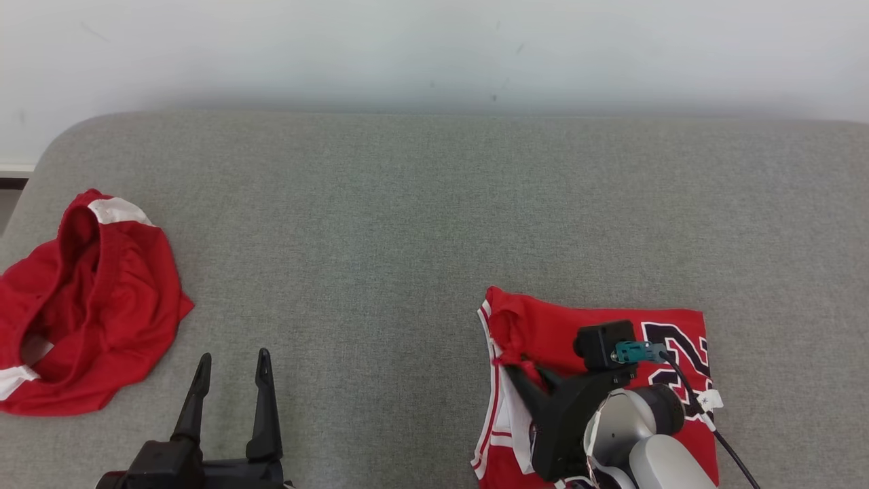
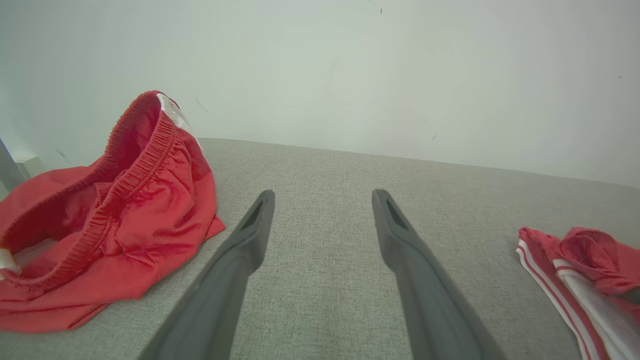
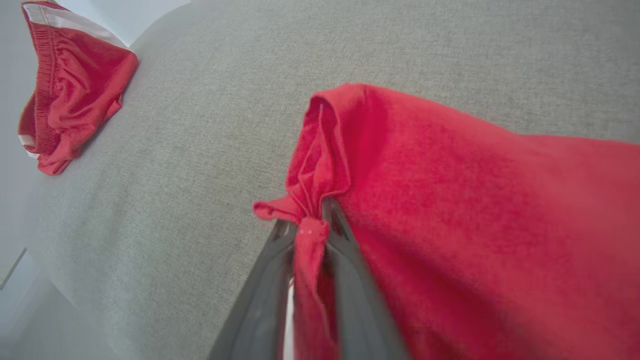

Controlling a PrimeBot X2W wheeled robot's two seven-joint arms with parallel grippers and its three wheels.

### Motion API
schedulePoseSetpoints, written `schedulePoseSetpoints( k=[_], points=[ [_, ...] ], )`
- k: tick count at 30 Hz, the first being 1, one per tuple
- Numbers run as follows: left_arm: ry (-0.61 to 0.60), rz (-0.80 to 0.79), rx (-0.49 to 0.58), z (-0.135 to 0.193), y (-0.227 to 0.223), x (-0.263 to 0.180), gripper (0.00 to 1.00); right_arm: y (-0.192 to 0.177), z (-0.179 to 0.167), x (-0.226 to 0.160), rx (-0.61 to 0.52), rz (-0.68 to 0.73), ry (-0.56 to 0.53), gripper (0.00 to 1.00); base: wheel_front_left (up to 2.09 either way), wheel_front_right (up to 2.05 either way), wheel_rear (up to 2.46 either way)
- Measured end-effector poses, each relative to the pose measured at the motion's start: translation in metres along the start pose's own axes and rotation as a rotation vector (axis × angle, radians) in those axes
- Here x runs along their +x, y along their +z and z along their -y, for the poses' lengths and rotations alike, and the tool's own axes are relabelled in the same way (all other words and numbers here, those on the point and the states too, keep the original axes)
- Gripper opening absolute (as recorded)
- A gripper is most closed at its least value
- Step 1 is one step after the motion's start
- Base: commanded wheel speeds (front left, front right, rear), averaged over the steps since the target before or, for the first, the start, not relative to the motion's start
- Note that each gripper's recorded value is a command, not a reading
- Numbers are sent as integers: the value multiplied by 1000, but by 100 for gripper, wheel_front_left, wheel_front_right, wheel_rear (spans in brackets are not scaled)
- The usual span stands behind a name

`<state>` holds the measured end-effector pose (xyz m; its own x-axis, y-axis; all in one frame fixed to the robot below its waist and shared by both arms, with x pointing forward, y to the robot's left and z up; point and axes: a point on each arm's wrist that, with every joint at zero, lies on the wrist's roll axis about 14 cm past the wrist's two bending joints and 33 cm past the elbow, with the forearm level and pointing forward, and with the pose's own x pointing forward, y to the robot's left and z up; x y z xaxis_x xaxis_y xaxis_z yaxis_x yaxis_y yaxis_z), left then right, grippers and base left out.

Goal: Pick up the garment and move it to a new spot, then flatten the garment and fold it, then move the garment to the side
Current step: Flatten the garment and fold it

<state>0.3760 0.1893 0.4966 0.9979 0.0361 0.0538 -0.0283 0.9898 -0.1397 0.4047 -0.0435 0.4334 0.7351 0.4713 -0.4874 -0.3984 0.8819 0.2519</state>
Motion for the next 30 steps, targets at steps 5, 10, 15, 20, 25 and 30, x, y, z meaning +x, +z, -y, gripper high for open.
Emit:
schedulePoseSetpoints(
  k=[5,10,15,20,25,30],
  points=[
    [6,3,0,-1,1,-1,100,2,-21,0,72,14,81,100,0,0,0],
    [5,4,-1,-1,2,0,100,20,-29,-10,108,85,116,100,0,0,0],
    [-7,7,-3,3,2,2,100,65,14,-40,112,276,-13,100,0,0,0],
    [-24,10,-7,9,3,0,100,81,103,-103,41,421,-359,100,0,0,0],
    [-40,15,-10,15,5,0,100,68,141,-139,-20,460,-540,100,0,0,0],
    [-51,20,-12,18,6,-2,100,44,151,-150,-35,480,-589,100,0,0,0]
  ],
)
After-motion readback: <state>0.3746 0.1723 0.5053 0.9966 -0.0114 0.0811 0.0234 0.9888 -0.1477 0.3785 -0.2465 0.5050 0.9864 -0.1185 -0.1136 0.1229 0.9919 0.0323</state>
